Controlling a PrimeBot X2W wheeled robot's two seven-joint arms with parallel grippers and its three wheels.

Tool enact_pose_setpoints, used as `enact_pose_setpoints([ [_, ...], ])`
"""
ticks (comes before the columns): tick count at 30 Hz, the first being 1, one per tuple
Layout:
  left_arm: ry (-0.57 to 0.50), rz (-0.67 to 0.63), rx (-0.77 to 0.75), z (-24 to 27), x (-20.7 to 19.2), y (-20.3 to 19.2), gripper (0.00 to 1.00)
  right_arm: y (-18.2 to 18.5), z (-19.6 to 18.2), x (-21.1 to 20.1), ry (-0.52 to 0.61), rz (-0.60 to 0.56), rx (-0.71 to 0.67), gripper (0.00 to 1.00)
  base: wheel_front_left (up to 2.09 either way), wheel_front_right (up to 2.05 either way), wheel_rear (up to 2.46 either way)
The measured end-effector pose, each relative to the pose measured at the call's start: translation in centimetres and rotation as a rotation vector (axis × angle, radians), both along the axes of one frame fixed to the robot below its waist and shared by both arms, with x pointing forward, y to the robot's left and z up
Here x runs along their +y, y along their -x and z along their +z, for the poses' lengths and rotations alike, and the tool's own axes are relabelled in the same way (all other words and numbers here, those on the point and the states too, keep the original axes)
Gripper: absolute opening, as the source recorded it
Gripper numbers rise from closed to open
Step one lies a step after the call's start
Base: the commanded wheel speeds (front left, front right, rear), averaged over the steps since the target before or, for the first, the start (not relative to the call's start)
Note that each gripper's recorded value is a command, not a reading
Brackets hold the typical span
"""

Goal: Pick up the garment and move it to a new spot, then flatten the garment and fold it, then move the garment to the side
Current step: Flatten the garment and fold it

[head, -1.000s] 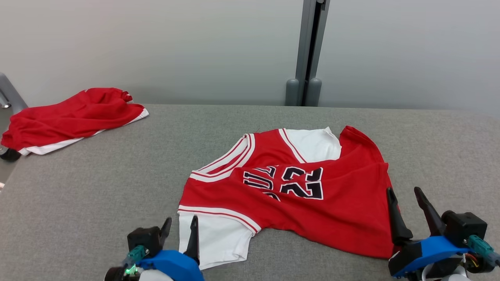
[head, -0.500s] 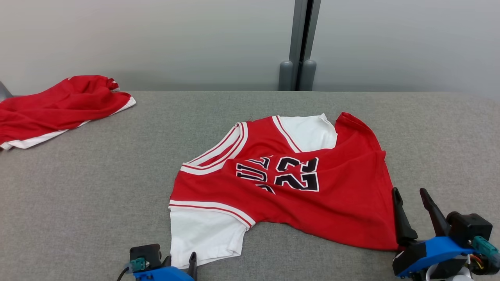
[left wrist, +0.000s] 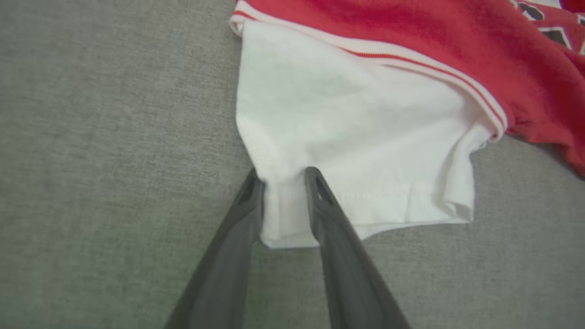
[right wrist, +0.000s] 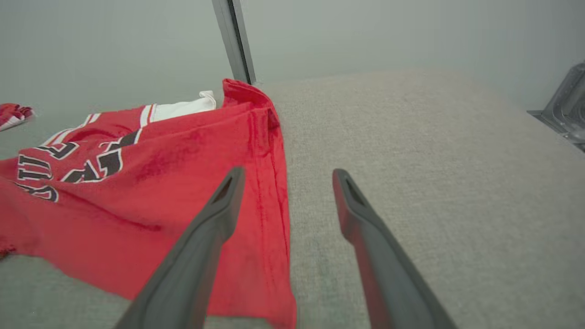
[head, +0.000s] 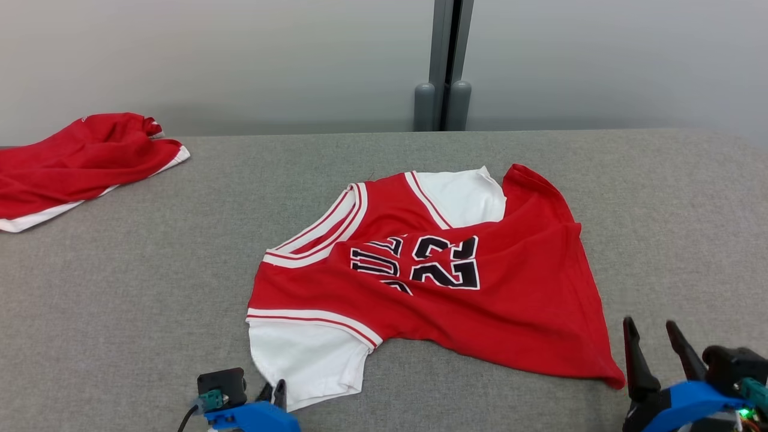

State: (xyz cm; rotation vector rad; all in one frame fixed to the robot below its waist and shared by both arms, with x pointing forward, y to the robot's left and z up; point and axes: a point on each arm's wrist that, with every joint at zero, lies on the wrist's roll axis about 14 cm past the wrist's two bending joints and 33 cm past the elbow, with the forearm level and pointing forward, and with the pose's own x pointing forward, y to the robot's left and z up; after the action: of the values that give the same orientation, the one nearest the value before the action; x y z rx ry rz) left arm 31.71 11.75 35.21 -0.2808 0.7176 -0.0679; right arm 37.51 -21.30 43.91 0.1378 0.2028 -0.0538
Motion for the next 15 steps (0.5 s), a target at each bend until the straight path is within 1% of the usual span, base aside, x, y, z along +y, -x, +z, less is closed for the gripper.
enact_pose_setpoints([
  [2,0.005,-0.002,-0.019,0.2,-0.2,-0.1,0.0,1.2,-2.1,-0.6,0.0,-0.015,0.09,1.0,0.0,0.0,0.0],
  [6,0.007,-0.014,-0.075,1.5,-0.6,-1.1,0.0,2.2,-4.2,-0.9,-0.009,-0.023,0.19,1.0,0.0,0.0,0.0],
  [15,0.006,-0.012,-0.16,3.7,-0.5,-2.0,0.0,2.7,-6.8,1.5,-0.025,0.046,0.297,1.0,0.0,0.0,0.0],
])
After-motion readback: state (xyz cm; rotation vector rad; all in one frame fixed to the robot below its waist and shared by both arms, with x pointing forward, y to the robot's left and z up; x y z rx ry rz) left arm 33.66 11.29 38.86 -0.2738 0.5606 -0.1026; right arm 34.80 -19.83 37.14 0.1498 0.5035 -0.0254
